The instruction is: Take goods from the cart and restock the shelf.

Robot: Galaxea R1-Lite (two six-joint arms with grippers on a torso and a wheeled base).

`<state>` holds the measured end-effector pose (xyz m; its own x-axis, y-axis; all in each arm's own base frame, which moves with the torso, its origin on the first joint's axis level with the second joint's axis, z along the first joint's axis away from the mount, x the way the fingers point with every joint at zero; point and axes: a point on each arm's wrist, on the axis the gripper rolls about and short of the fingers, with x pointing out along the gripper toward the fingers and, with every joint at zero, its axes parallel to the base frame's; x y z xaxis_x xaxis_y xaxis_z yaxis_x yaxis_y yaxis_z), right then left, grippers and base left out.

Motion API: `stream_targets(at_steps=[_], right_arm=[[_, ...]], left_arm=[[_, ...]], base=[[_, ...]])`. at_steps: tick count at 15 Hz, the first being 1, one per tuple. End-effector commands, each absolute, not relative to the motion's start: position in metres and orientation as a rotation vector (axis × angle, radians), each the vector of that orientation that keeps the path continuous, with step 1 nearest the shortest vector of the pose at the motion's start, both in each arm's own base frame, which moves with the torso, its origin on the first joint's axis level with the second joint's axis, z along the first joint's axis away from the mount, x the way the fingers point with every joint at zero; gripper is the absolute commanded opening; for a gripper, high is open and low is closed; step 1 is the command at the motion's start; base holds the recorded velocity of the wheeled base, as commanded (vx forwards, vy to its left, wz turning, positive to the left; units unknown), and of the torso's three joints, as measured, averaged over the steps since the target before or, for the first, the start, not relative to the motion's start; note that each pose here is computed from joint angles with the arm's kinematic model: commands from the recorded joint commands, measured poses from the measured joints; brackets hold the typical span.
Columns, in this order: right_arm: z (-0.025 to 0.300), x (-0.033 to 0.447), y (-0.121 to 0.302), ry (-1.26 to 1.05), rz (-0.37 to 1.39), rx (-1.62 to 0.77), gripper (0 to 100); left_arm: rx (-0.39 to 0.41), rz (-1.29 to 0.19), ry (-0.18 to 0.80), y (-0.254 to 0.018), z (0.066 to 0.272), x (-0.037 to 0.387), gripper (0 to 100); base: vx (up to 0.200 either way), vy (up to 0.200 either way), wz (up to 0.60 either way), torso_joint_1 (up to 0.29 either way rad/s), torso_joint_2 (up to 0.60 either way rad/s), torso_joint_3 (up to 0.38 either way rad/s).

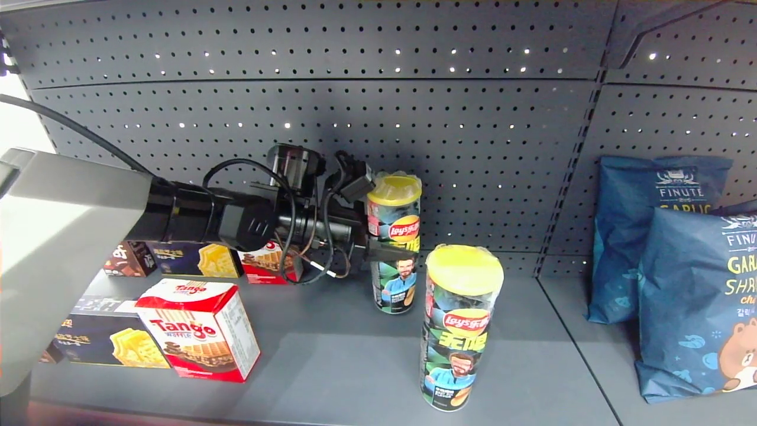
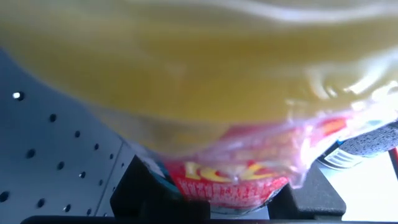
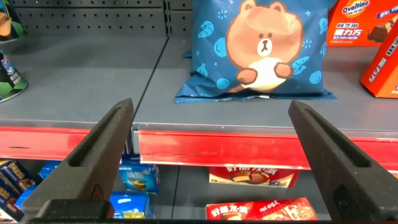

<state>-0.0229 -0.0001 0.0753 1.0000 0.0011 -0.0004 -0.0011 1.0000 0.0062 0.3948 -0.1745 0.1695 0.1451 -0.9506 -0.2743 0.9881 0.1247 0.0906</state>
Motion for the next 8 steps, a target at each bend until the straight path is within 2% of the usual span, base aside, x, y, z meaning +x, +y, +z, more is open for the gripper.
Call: stream_targets(at_steps=[1,8], right_arm=[[0.075,-0.023,0.000,0.002,0.002,0.006,100],[0.075,-0.023,0.000,0.002,0.002,0.006,100]], left_arm=[[0.274,-1.432,0.167,-0.180,0.165,0.397,0],[0.273,-1.461,0.178,-0.197,0.154,0.401,0]], base=[[0.000,0.000,0.00,0.000,0.00,0.000],[0.000,0.000,0.00,0.000,0.00,0.000]])
